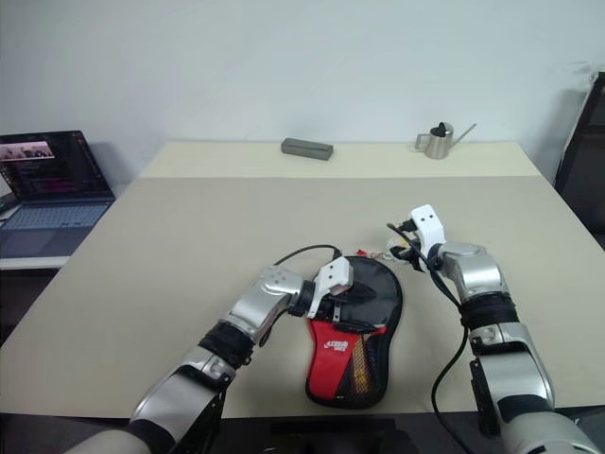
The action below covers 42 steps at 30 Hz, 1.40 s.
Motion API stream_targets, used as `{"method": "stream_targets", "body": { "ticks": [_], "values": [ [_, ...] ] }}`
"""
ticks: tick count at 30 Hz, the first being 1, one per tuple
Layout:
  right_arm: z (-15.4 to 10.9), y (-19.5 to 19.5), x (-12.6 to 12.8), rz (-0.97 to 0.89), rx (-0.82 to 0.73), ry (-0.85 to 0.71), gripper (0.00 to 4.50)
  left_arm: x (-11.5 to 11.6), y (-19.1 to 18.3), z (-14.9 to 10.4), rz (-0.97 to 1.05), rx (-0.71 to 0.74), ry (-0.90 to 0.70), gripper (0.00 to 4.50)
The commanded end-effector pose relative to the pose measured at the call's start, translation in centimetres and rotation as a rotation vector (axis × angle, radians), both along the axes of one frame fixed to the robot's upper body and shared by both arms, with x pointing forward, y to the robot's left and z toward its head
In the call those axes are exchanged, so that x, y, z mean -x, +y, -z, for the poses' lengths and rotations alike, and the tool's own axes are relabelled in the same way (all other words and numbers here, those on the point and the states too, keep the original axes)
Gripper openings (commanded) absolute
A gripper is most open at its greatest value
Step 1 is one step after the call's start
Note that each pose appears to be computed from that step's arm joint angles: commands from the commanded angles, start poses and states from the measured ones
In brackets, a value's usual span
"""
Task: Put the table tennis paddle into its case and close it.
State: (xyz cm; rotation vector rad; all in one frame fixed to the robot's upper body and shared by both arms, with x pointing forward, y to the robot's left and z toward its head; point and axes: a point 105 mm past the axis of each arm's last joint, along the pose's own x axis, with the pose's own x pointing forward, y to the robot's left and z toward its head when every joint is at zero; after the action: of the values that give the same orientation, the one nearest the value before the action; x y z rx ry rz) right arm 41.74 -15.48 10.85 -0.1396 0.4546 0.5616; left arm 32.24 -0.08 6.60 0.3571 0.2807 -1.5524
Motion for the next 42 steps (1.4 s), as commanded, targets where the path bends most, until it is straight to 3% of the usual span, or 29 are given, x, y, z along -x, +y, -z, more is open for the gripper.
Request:
{"method": "stream_targets", "body": {
  "ticks": [1, 10, 12, 14, 25, 42],
  "values": [
    [-1.8, -0.1, -0.2, 0.002, -0.002, -0.056, 0.81, 2.0, 1.7, 5.6, -0.031, -0.151, 0.195, 4.15],
    [-1.8, -0.1, -0.2, 0.004, -0.001, -0.055, 0.81, 2.0, 1.7, 5.6, -0.031, -0.151, 0.195, 4.15],
    [-0.9, -2.9, 4.9, -0.096, 0.095, 0.005, 0.81, 2.0, 1.7, 6.1, -0.037, -0.162, 0.209, 4.15],
    [0.0, -3.7, 8.0, -0.148, 0.169, 0.056, 0.81, 2.1, 1.7, 6.3, -0.039, -0.168, 0.216, 4.15],
    [-0.2, -4.4, 9.5, -0.147, 0.181, 0.089, 0.8, 2.1, 1.7, 6.4, -0.039, -0.171, 0.219, 4.15],
    [-0.4, -3.6, 14.0, -0.291, 0.162, 0.209, 0.8, 2.3, 1.4, 6.5, -0.029, -0.169, 0.224, 4.15]
  ]
}}
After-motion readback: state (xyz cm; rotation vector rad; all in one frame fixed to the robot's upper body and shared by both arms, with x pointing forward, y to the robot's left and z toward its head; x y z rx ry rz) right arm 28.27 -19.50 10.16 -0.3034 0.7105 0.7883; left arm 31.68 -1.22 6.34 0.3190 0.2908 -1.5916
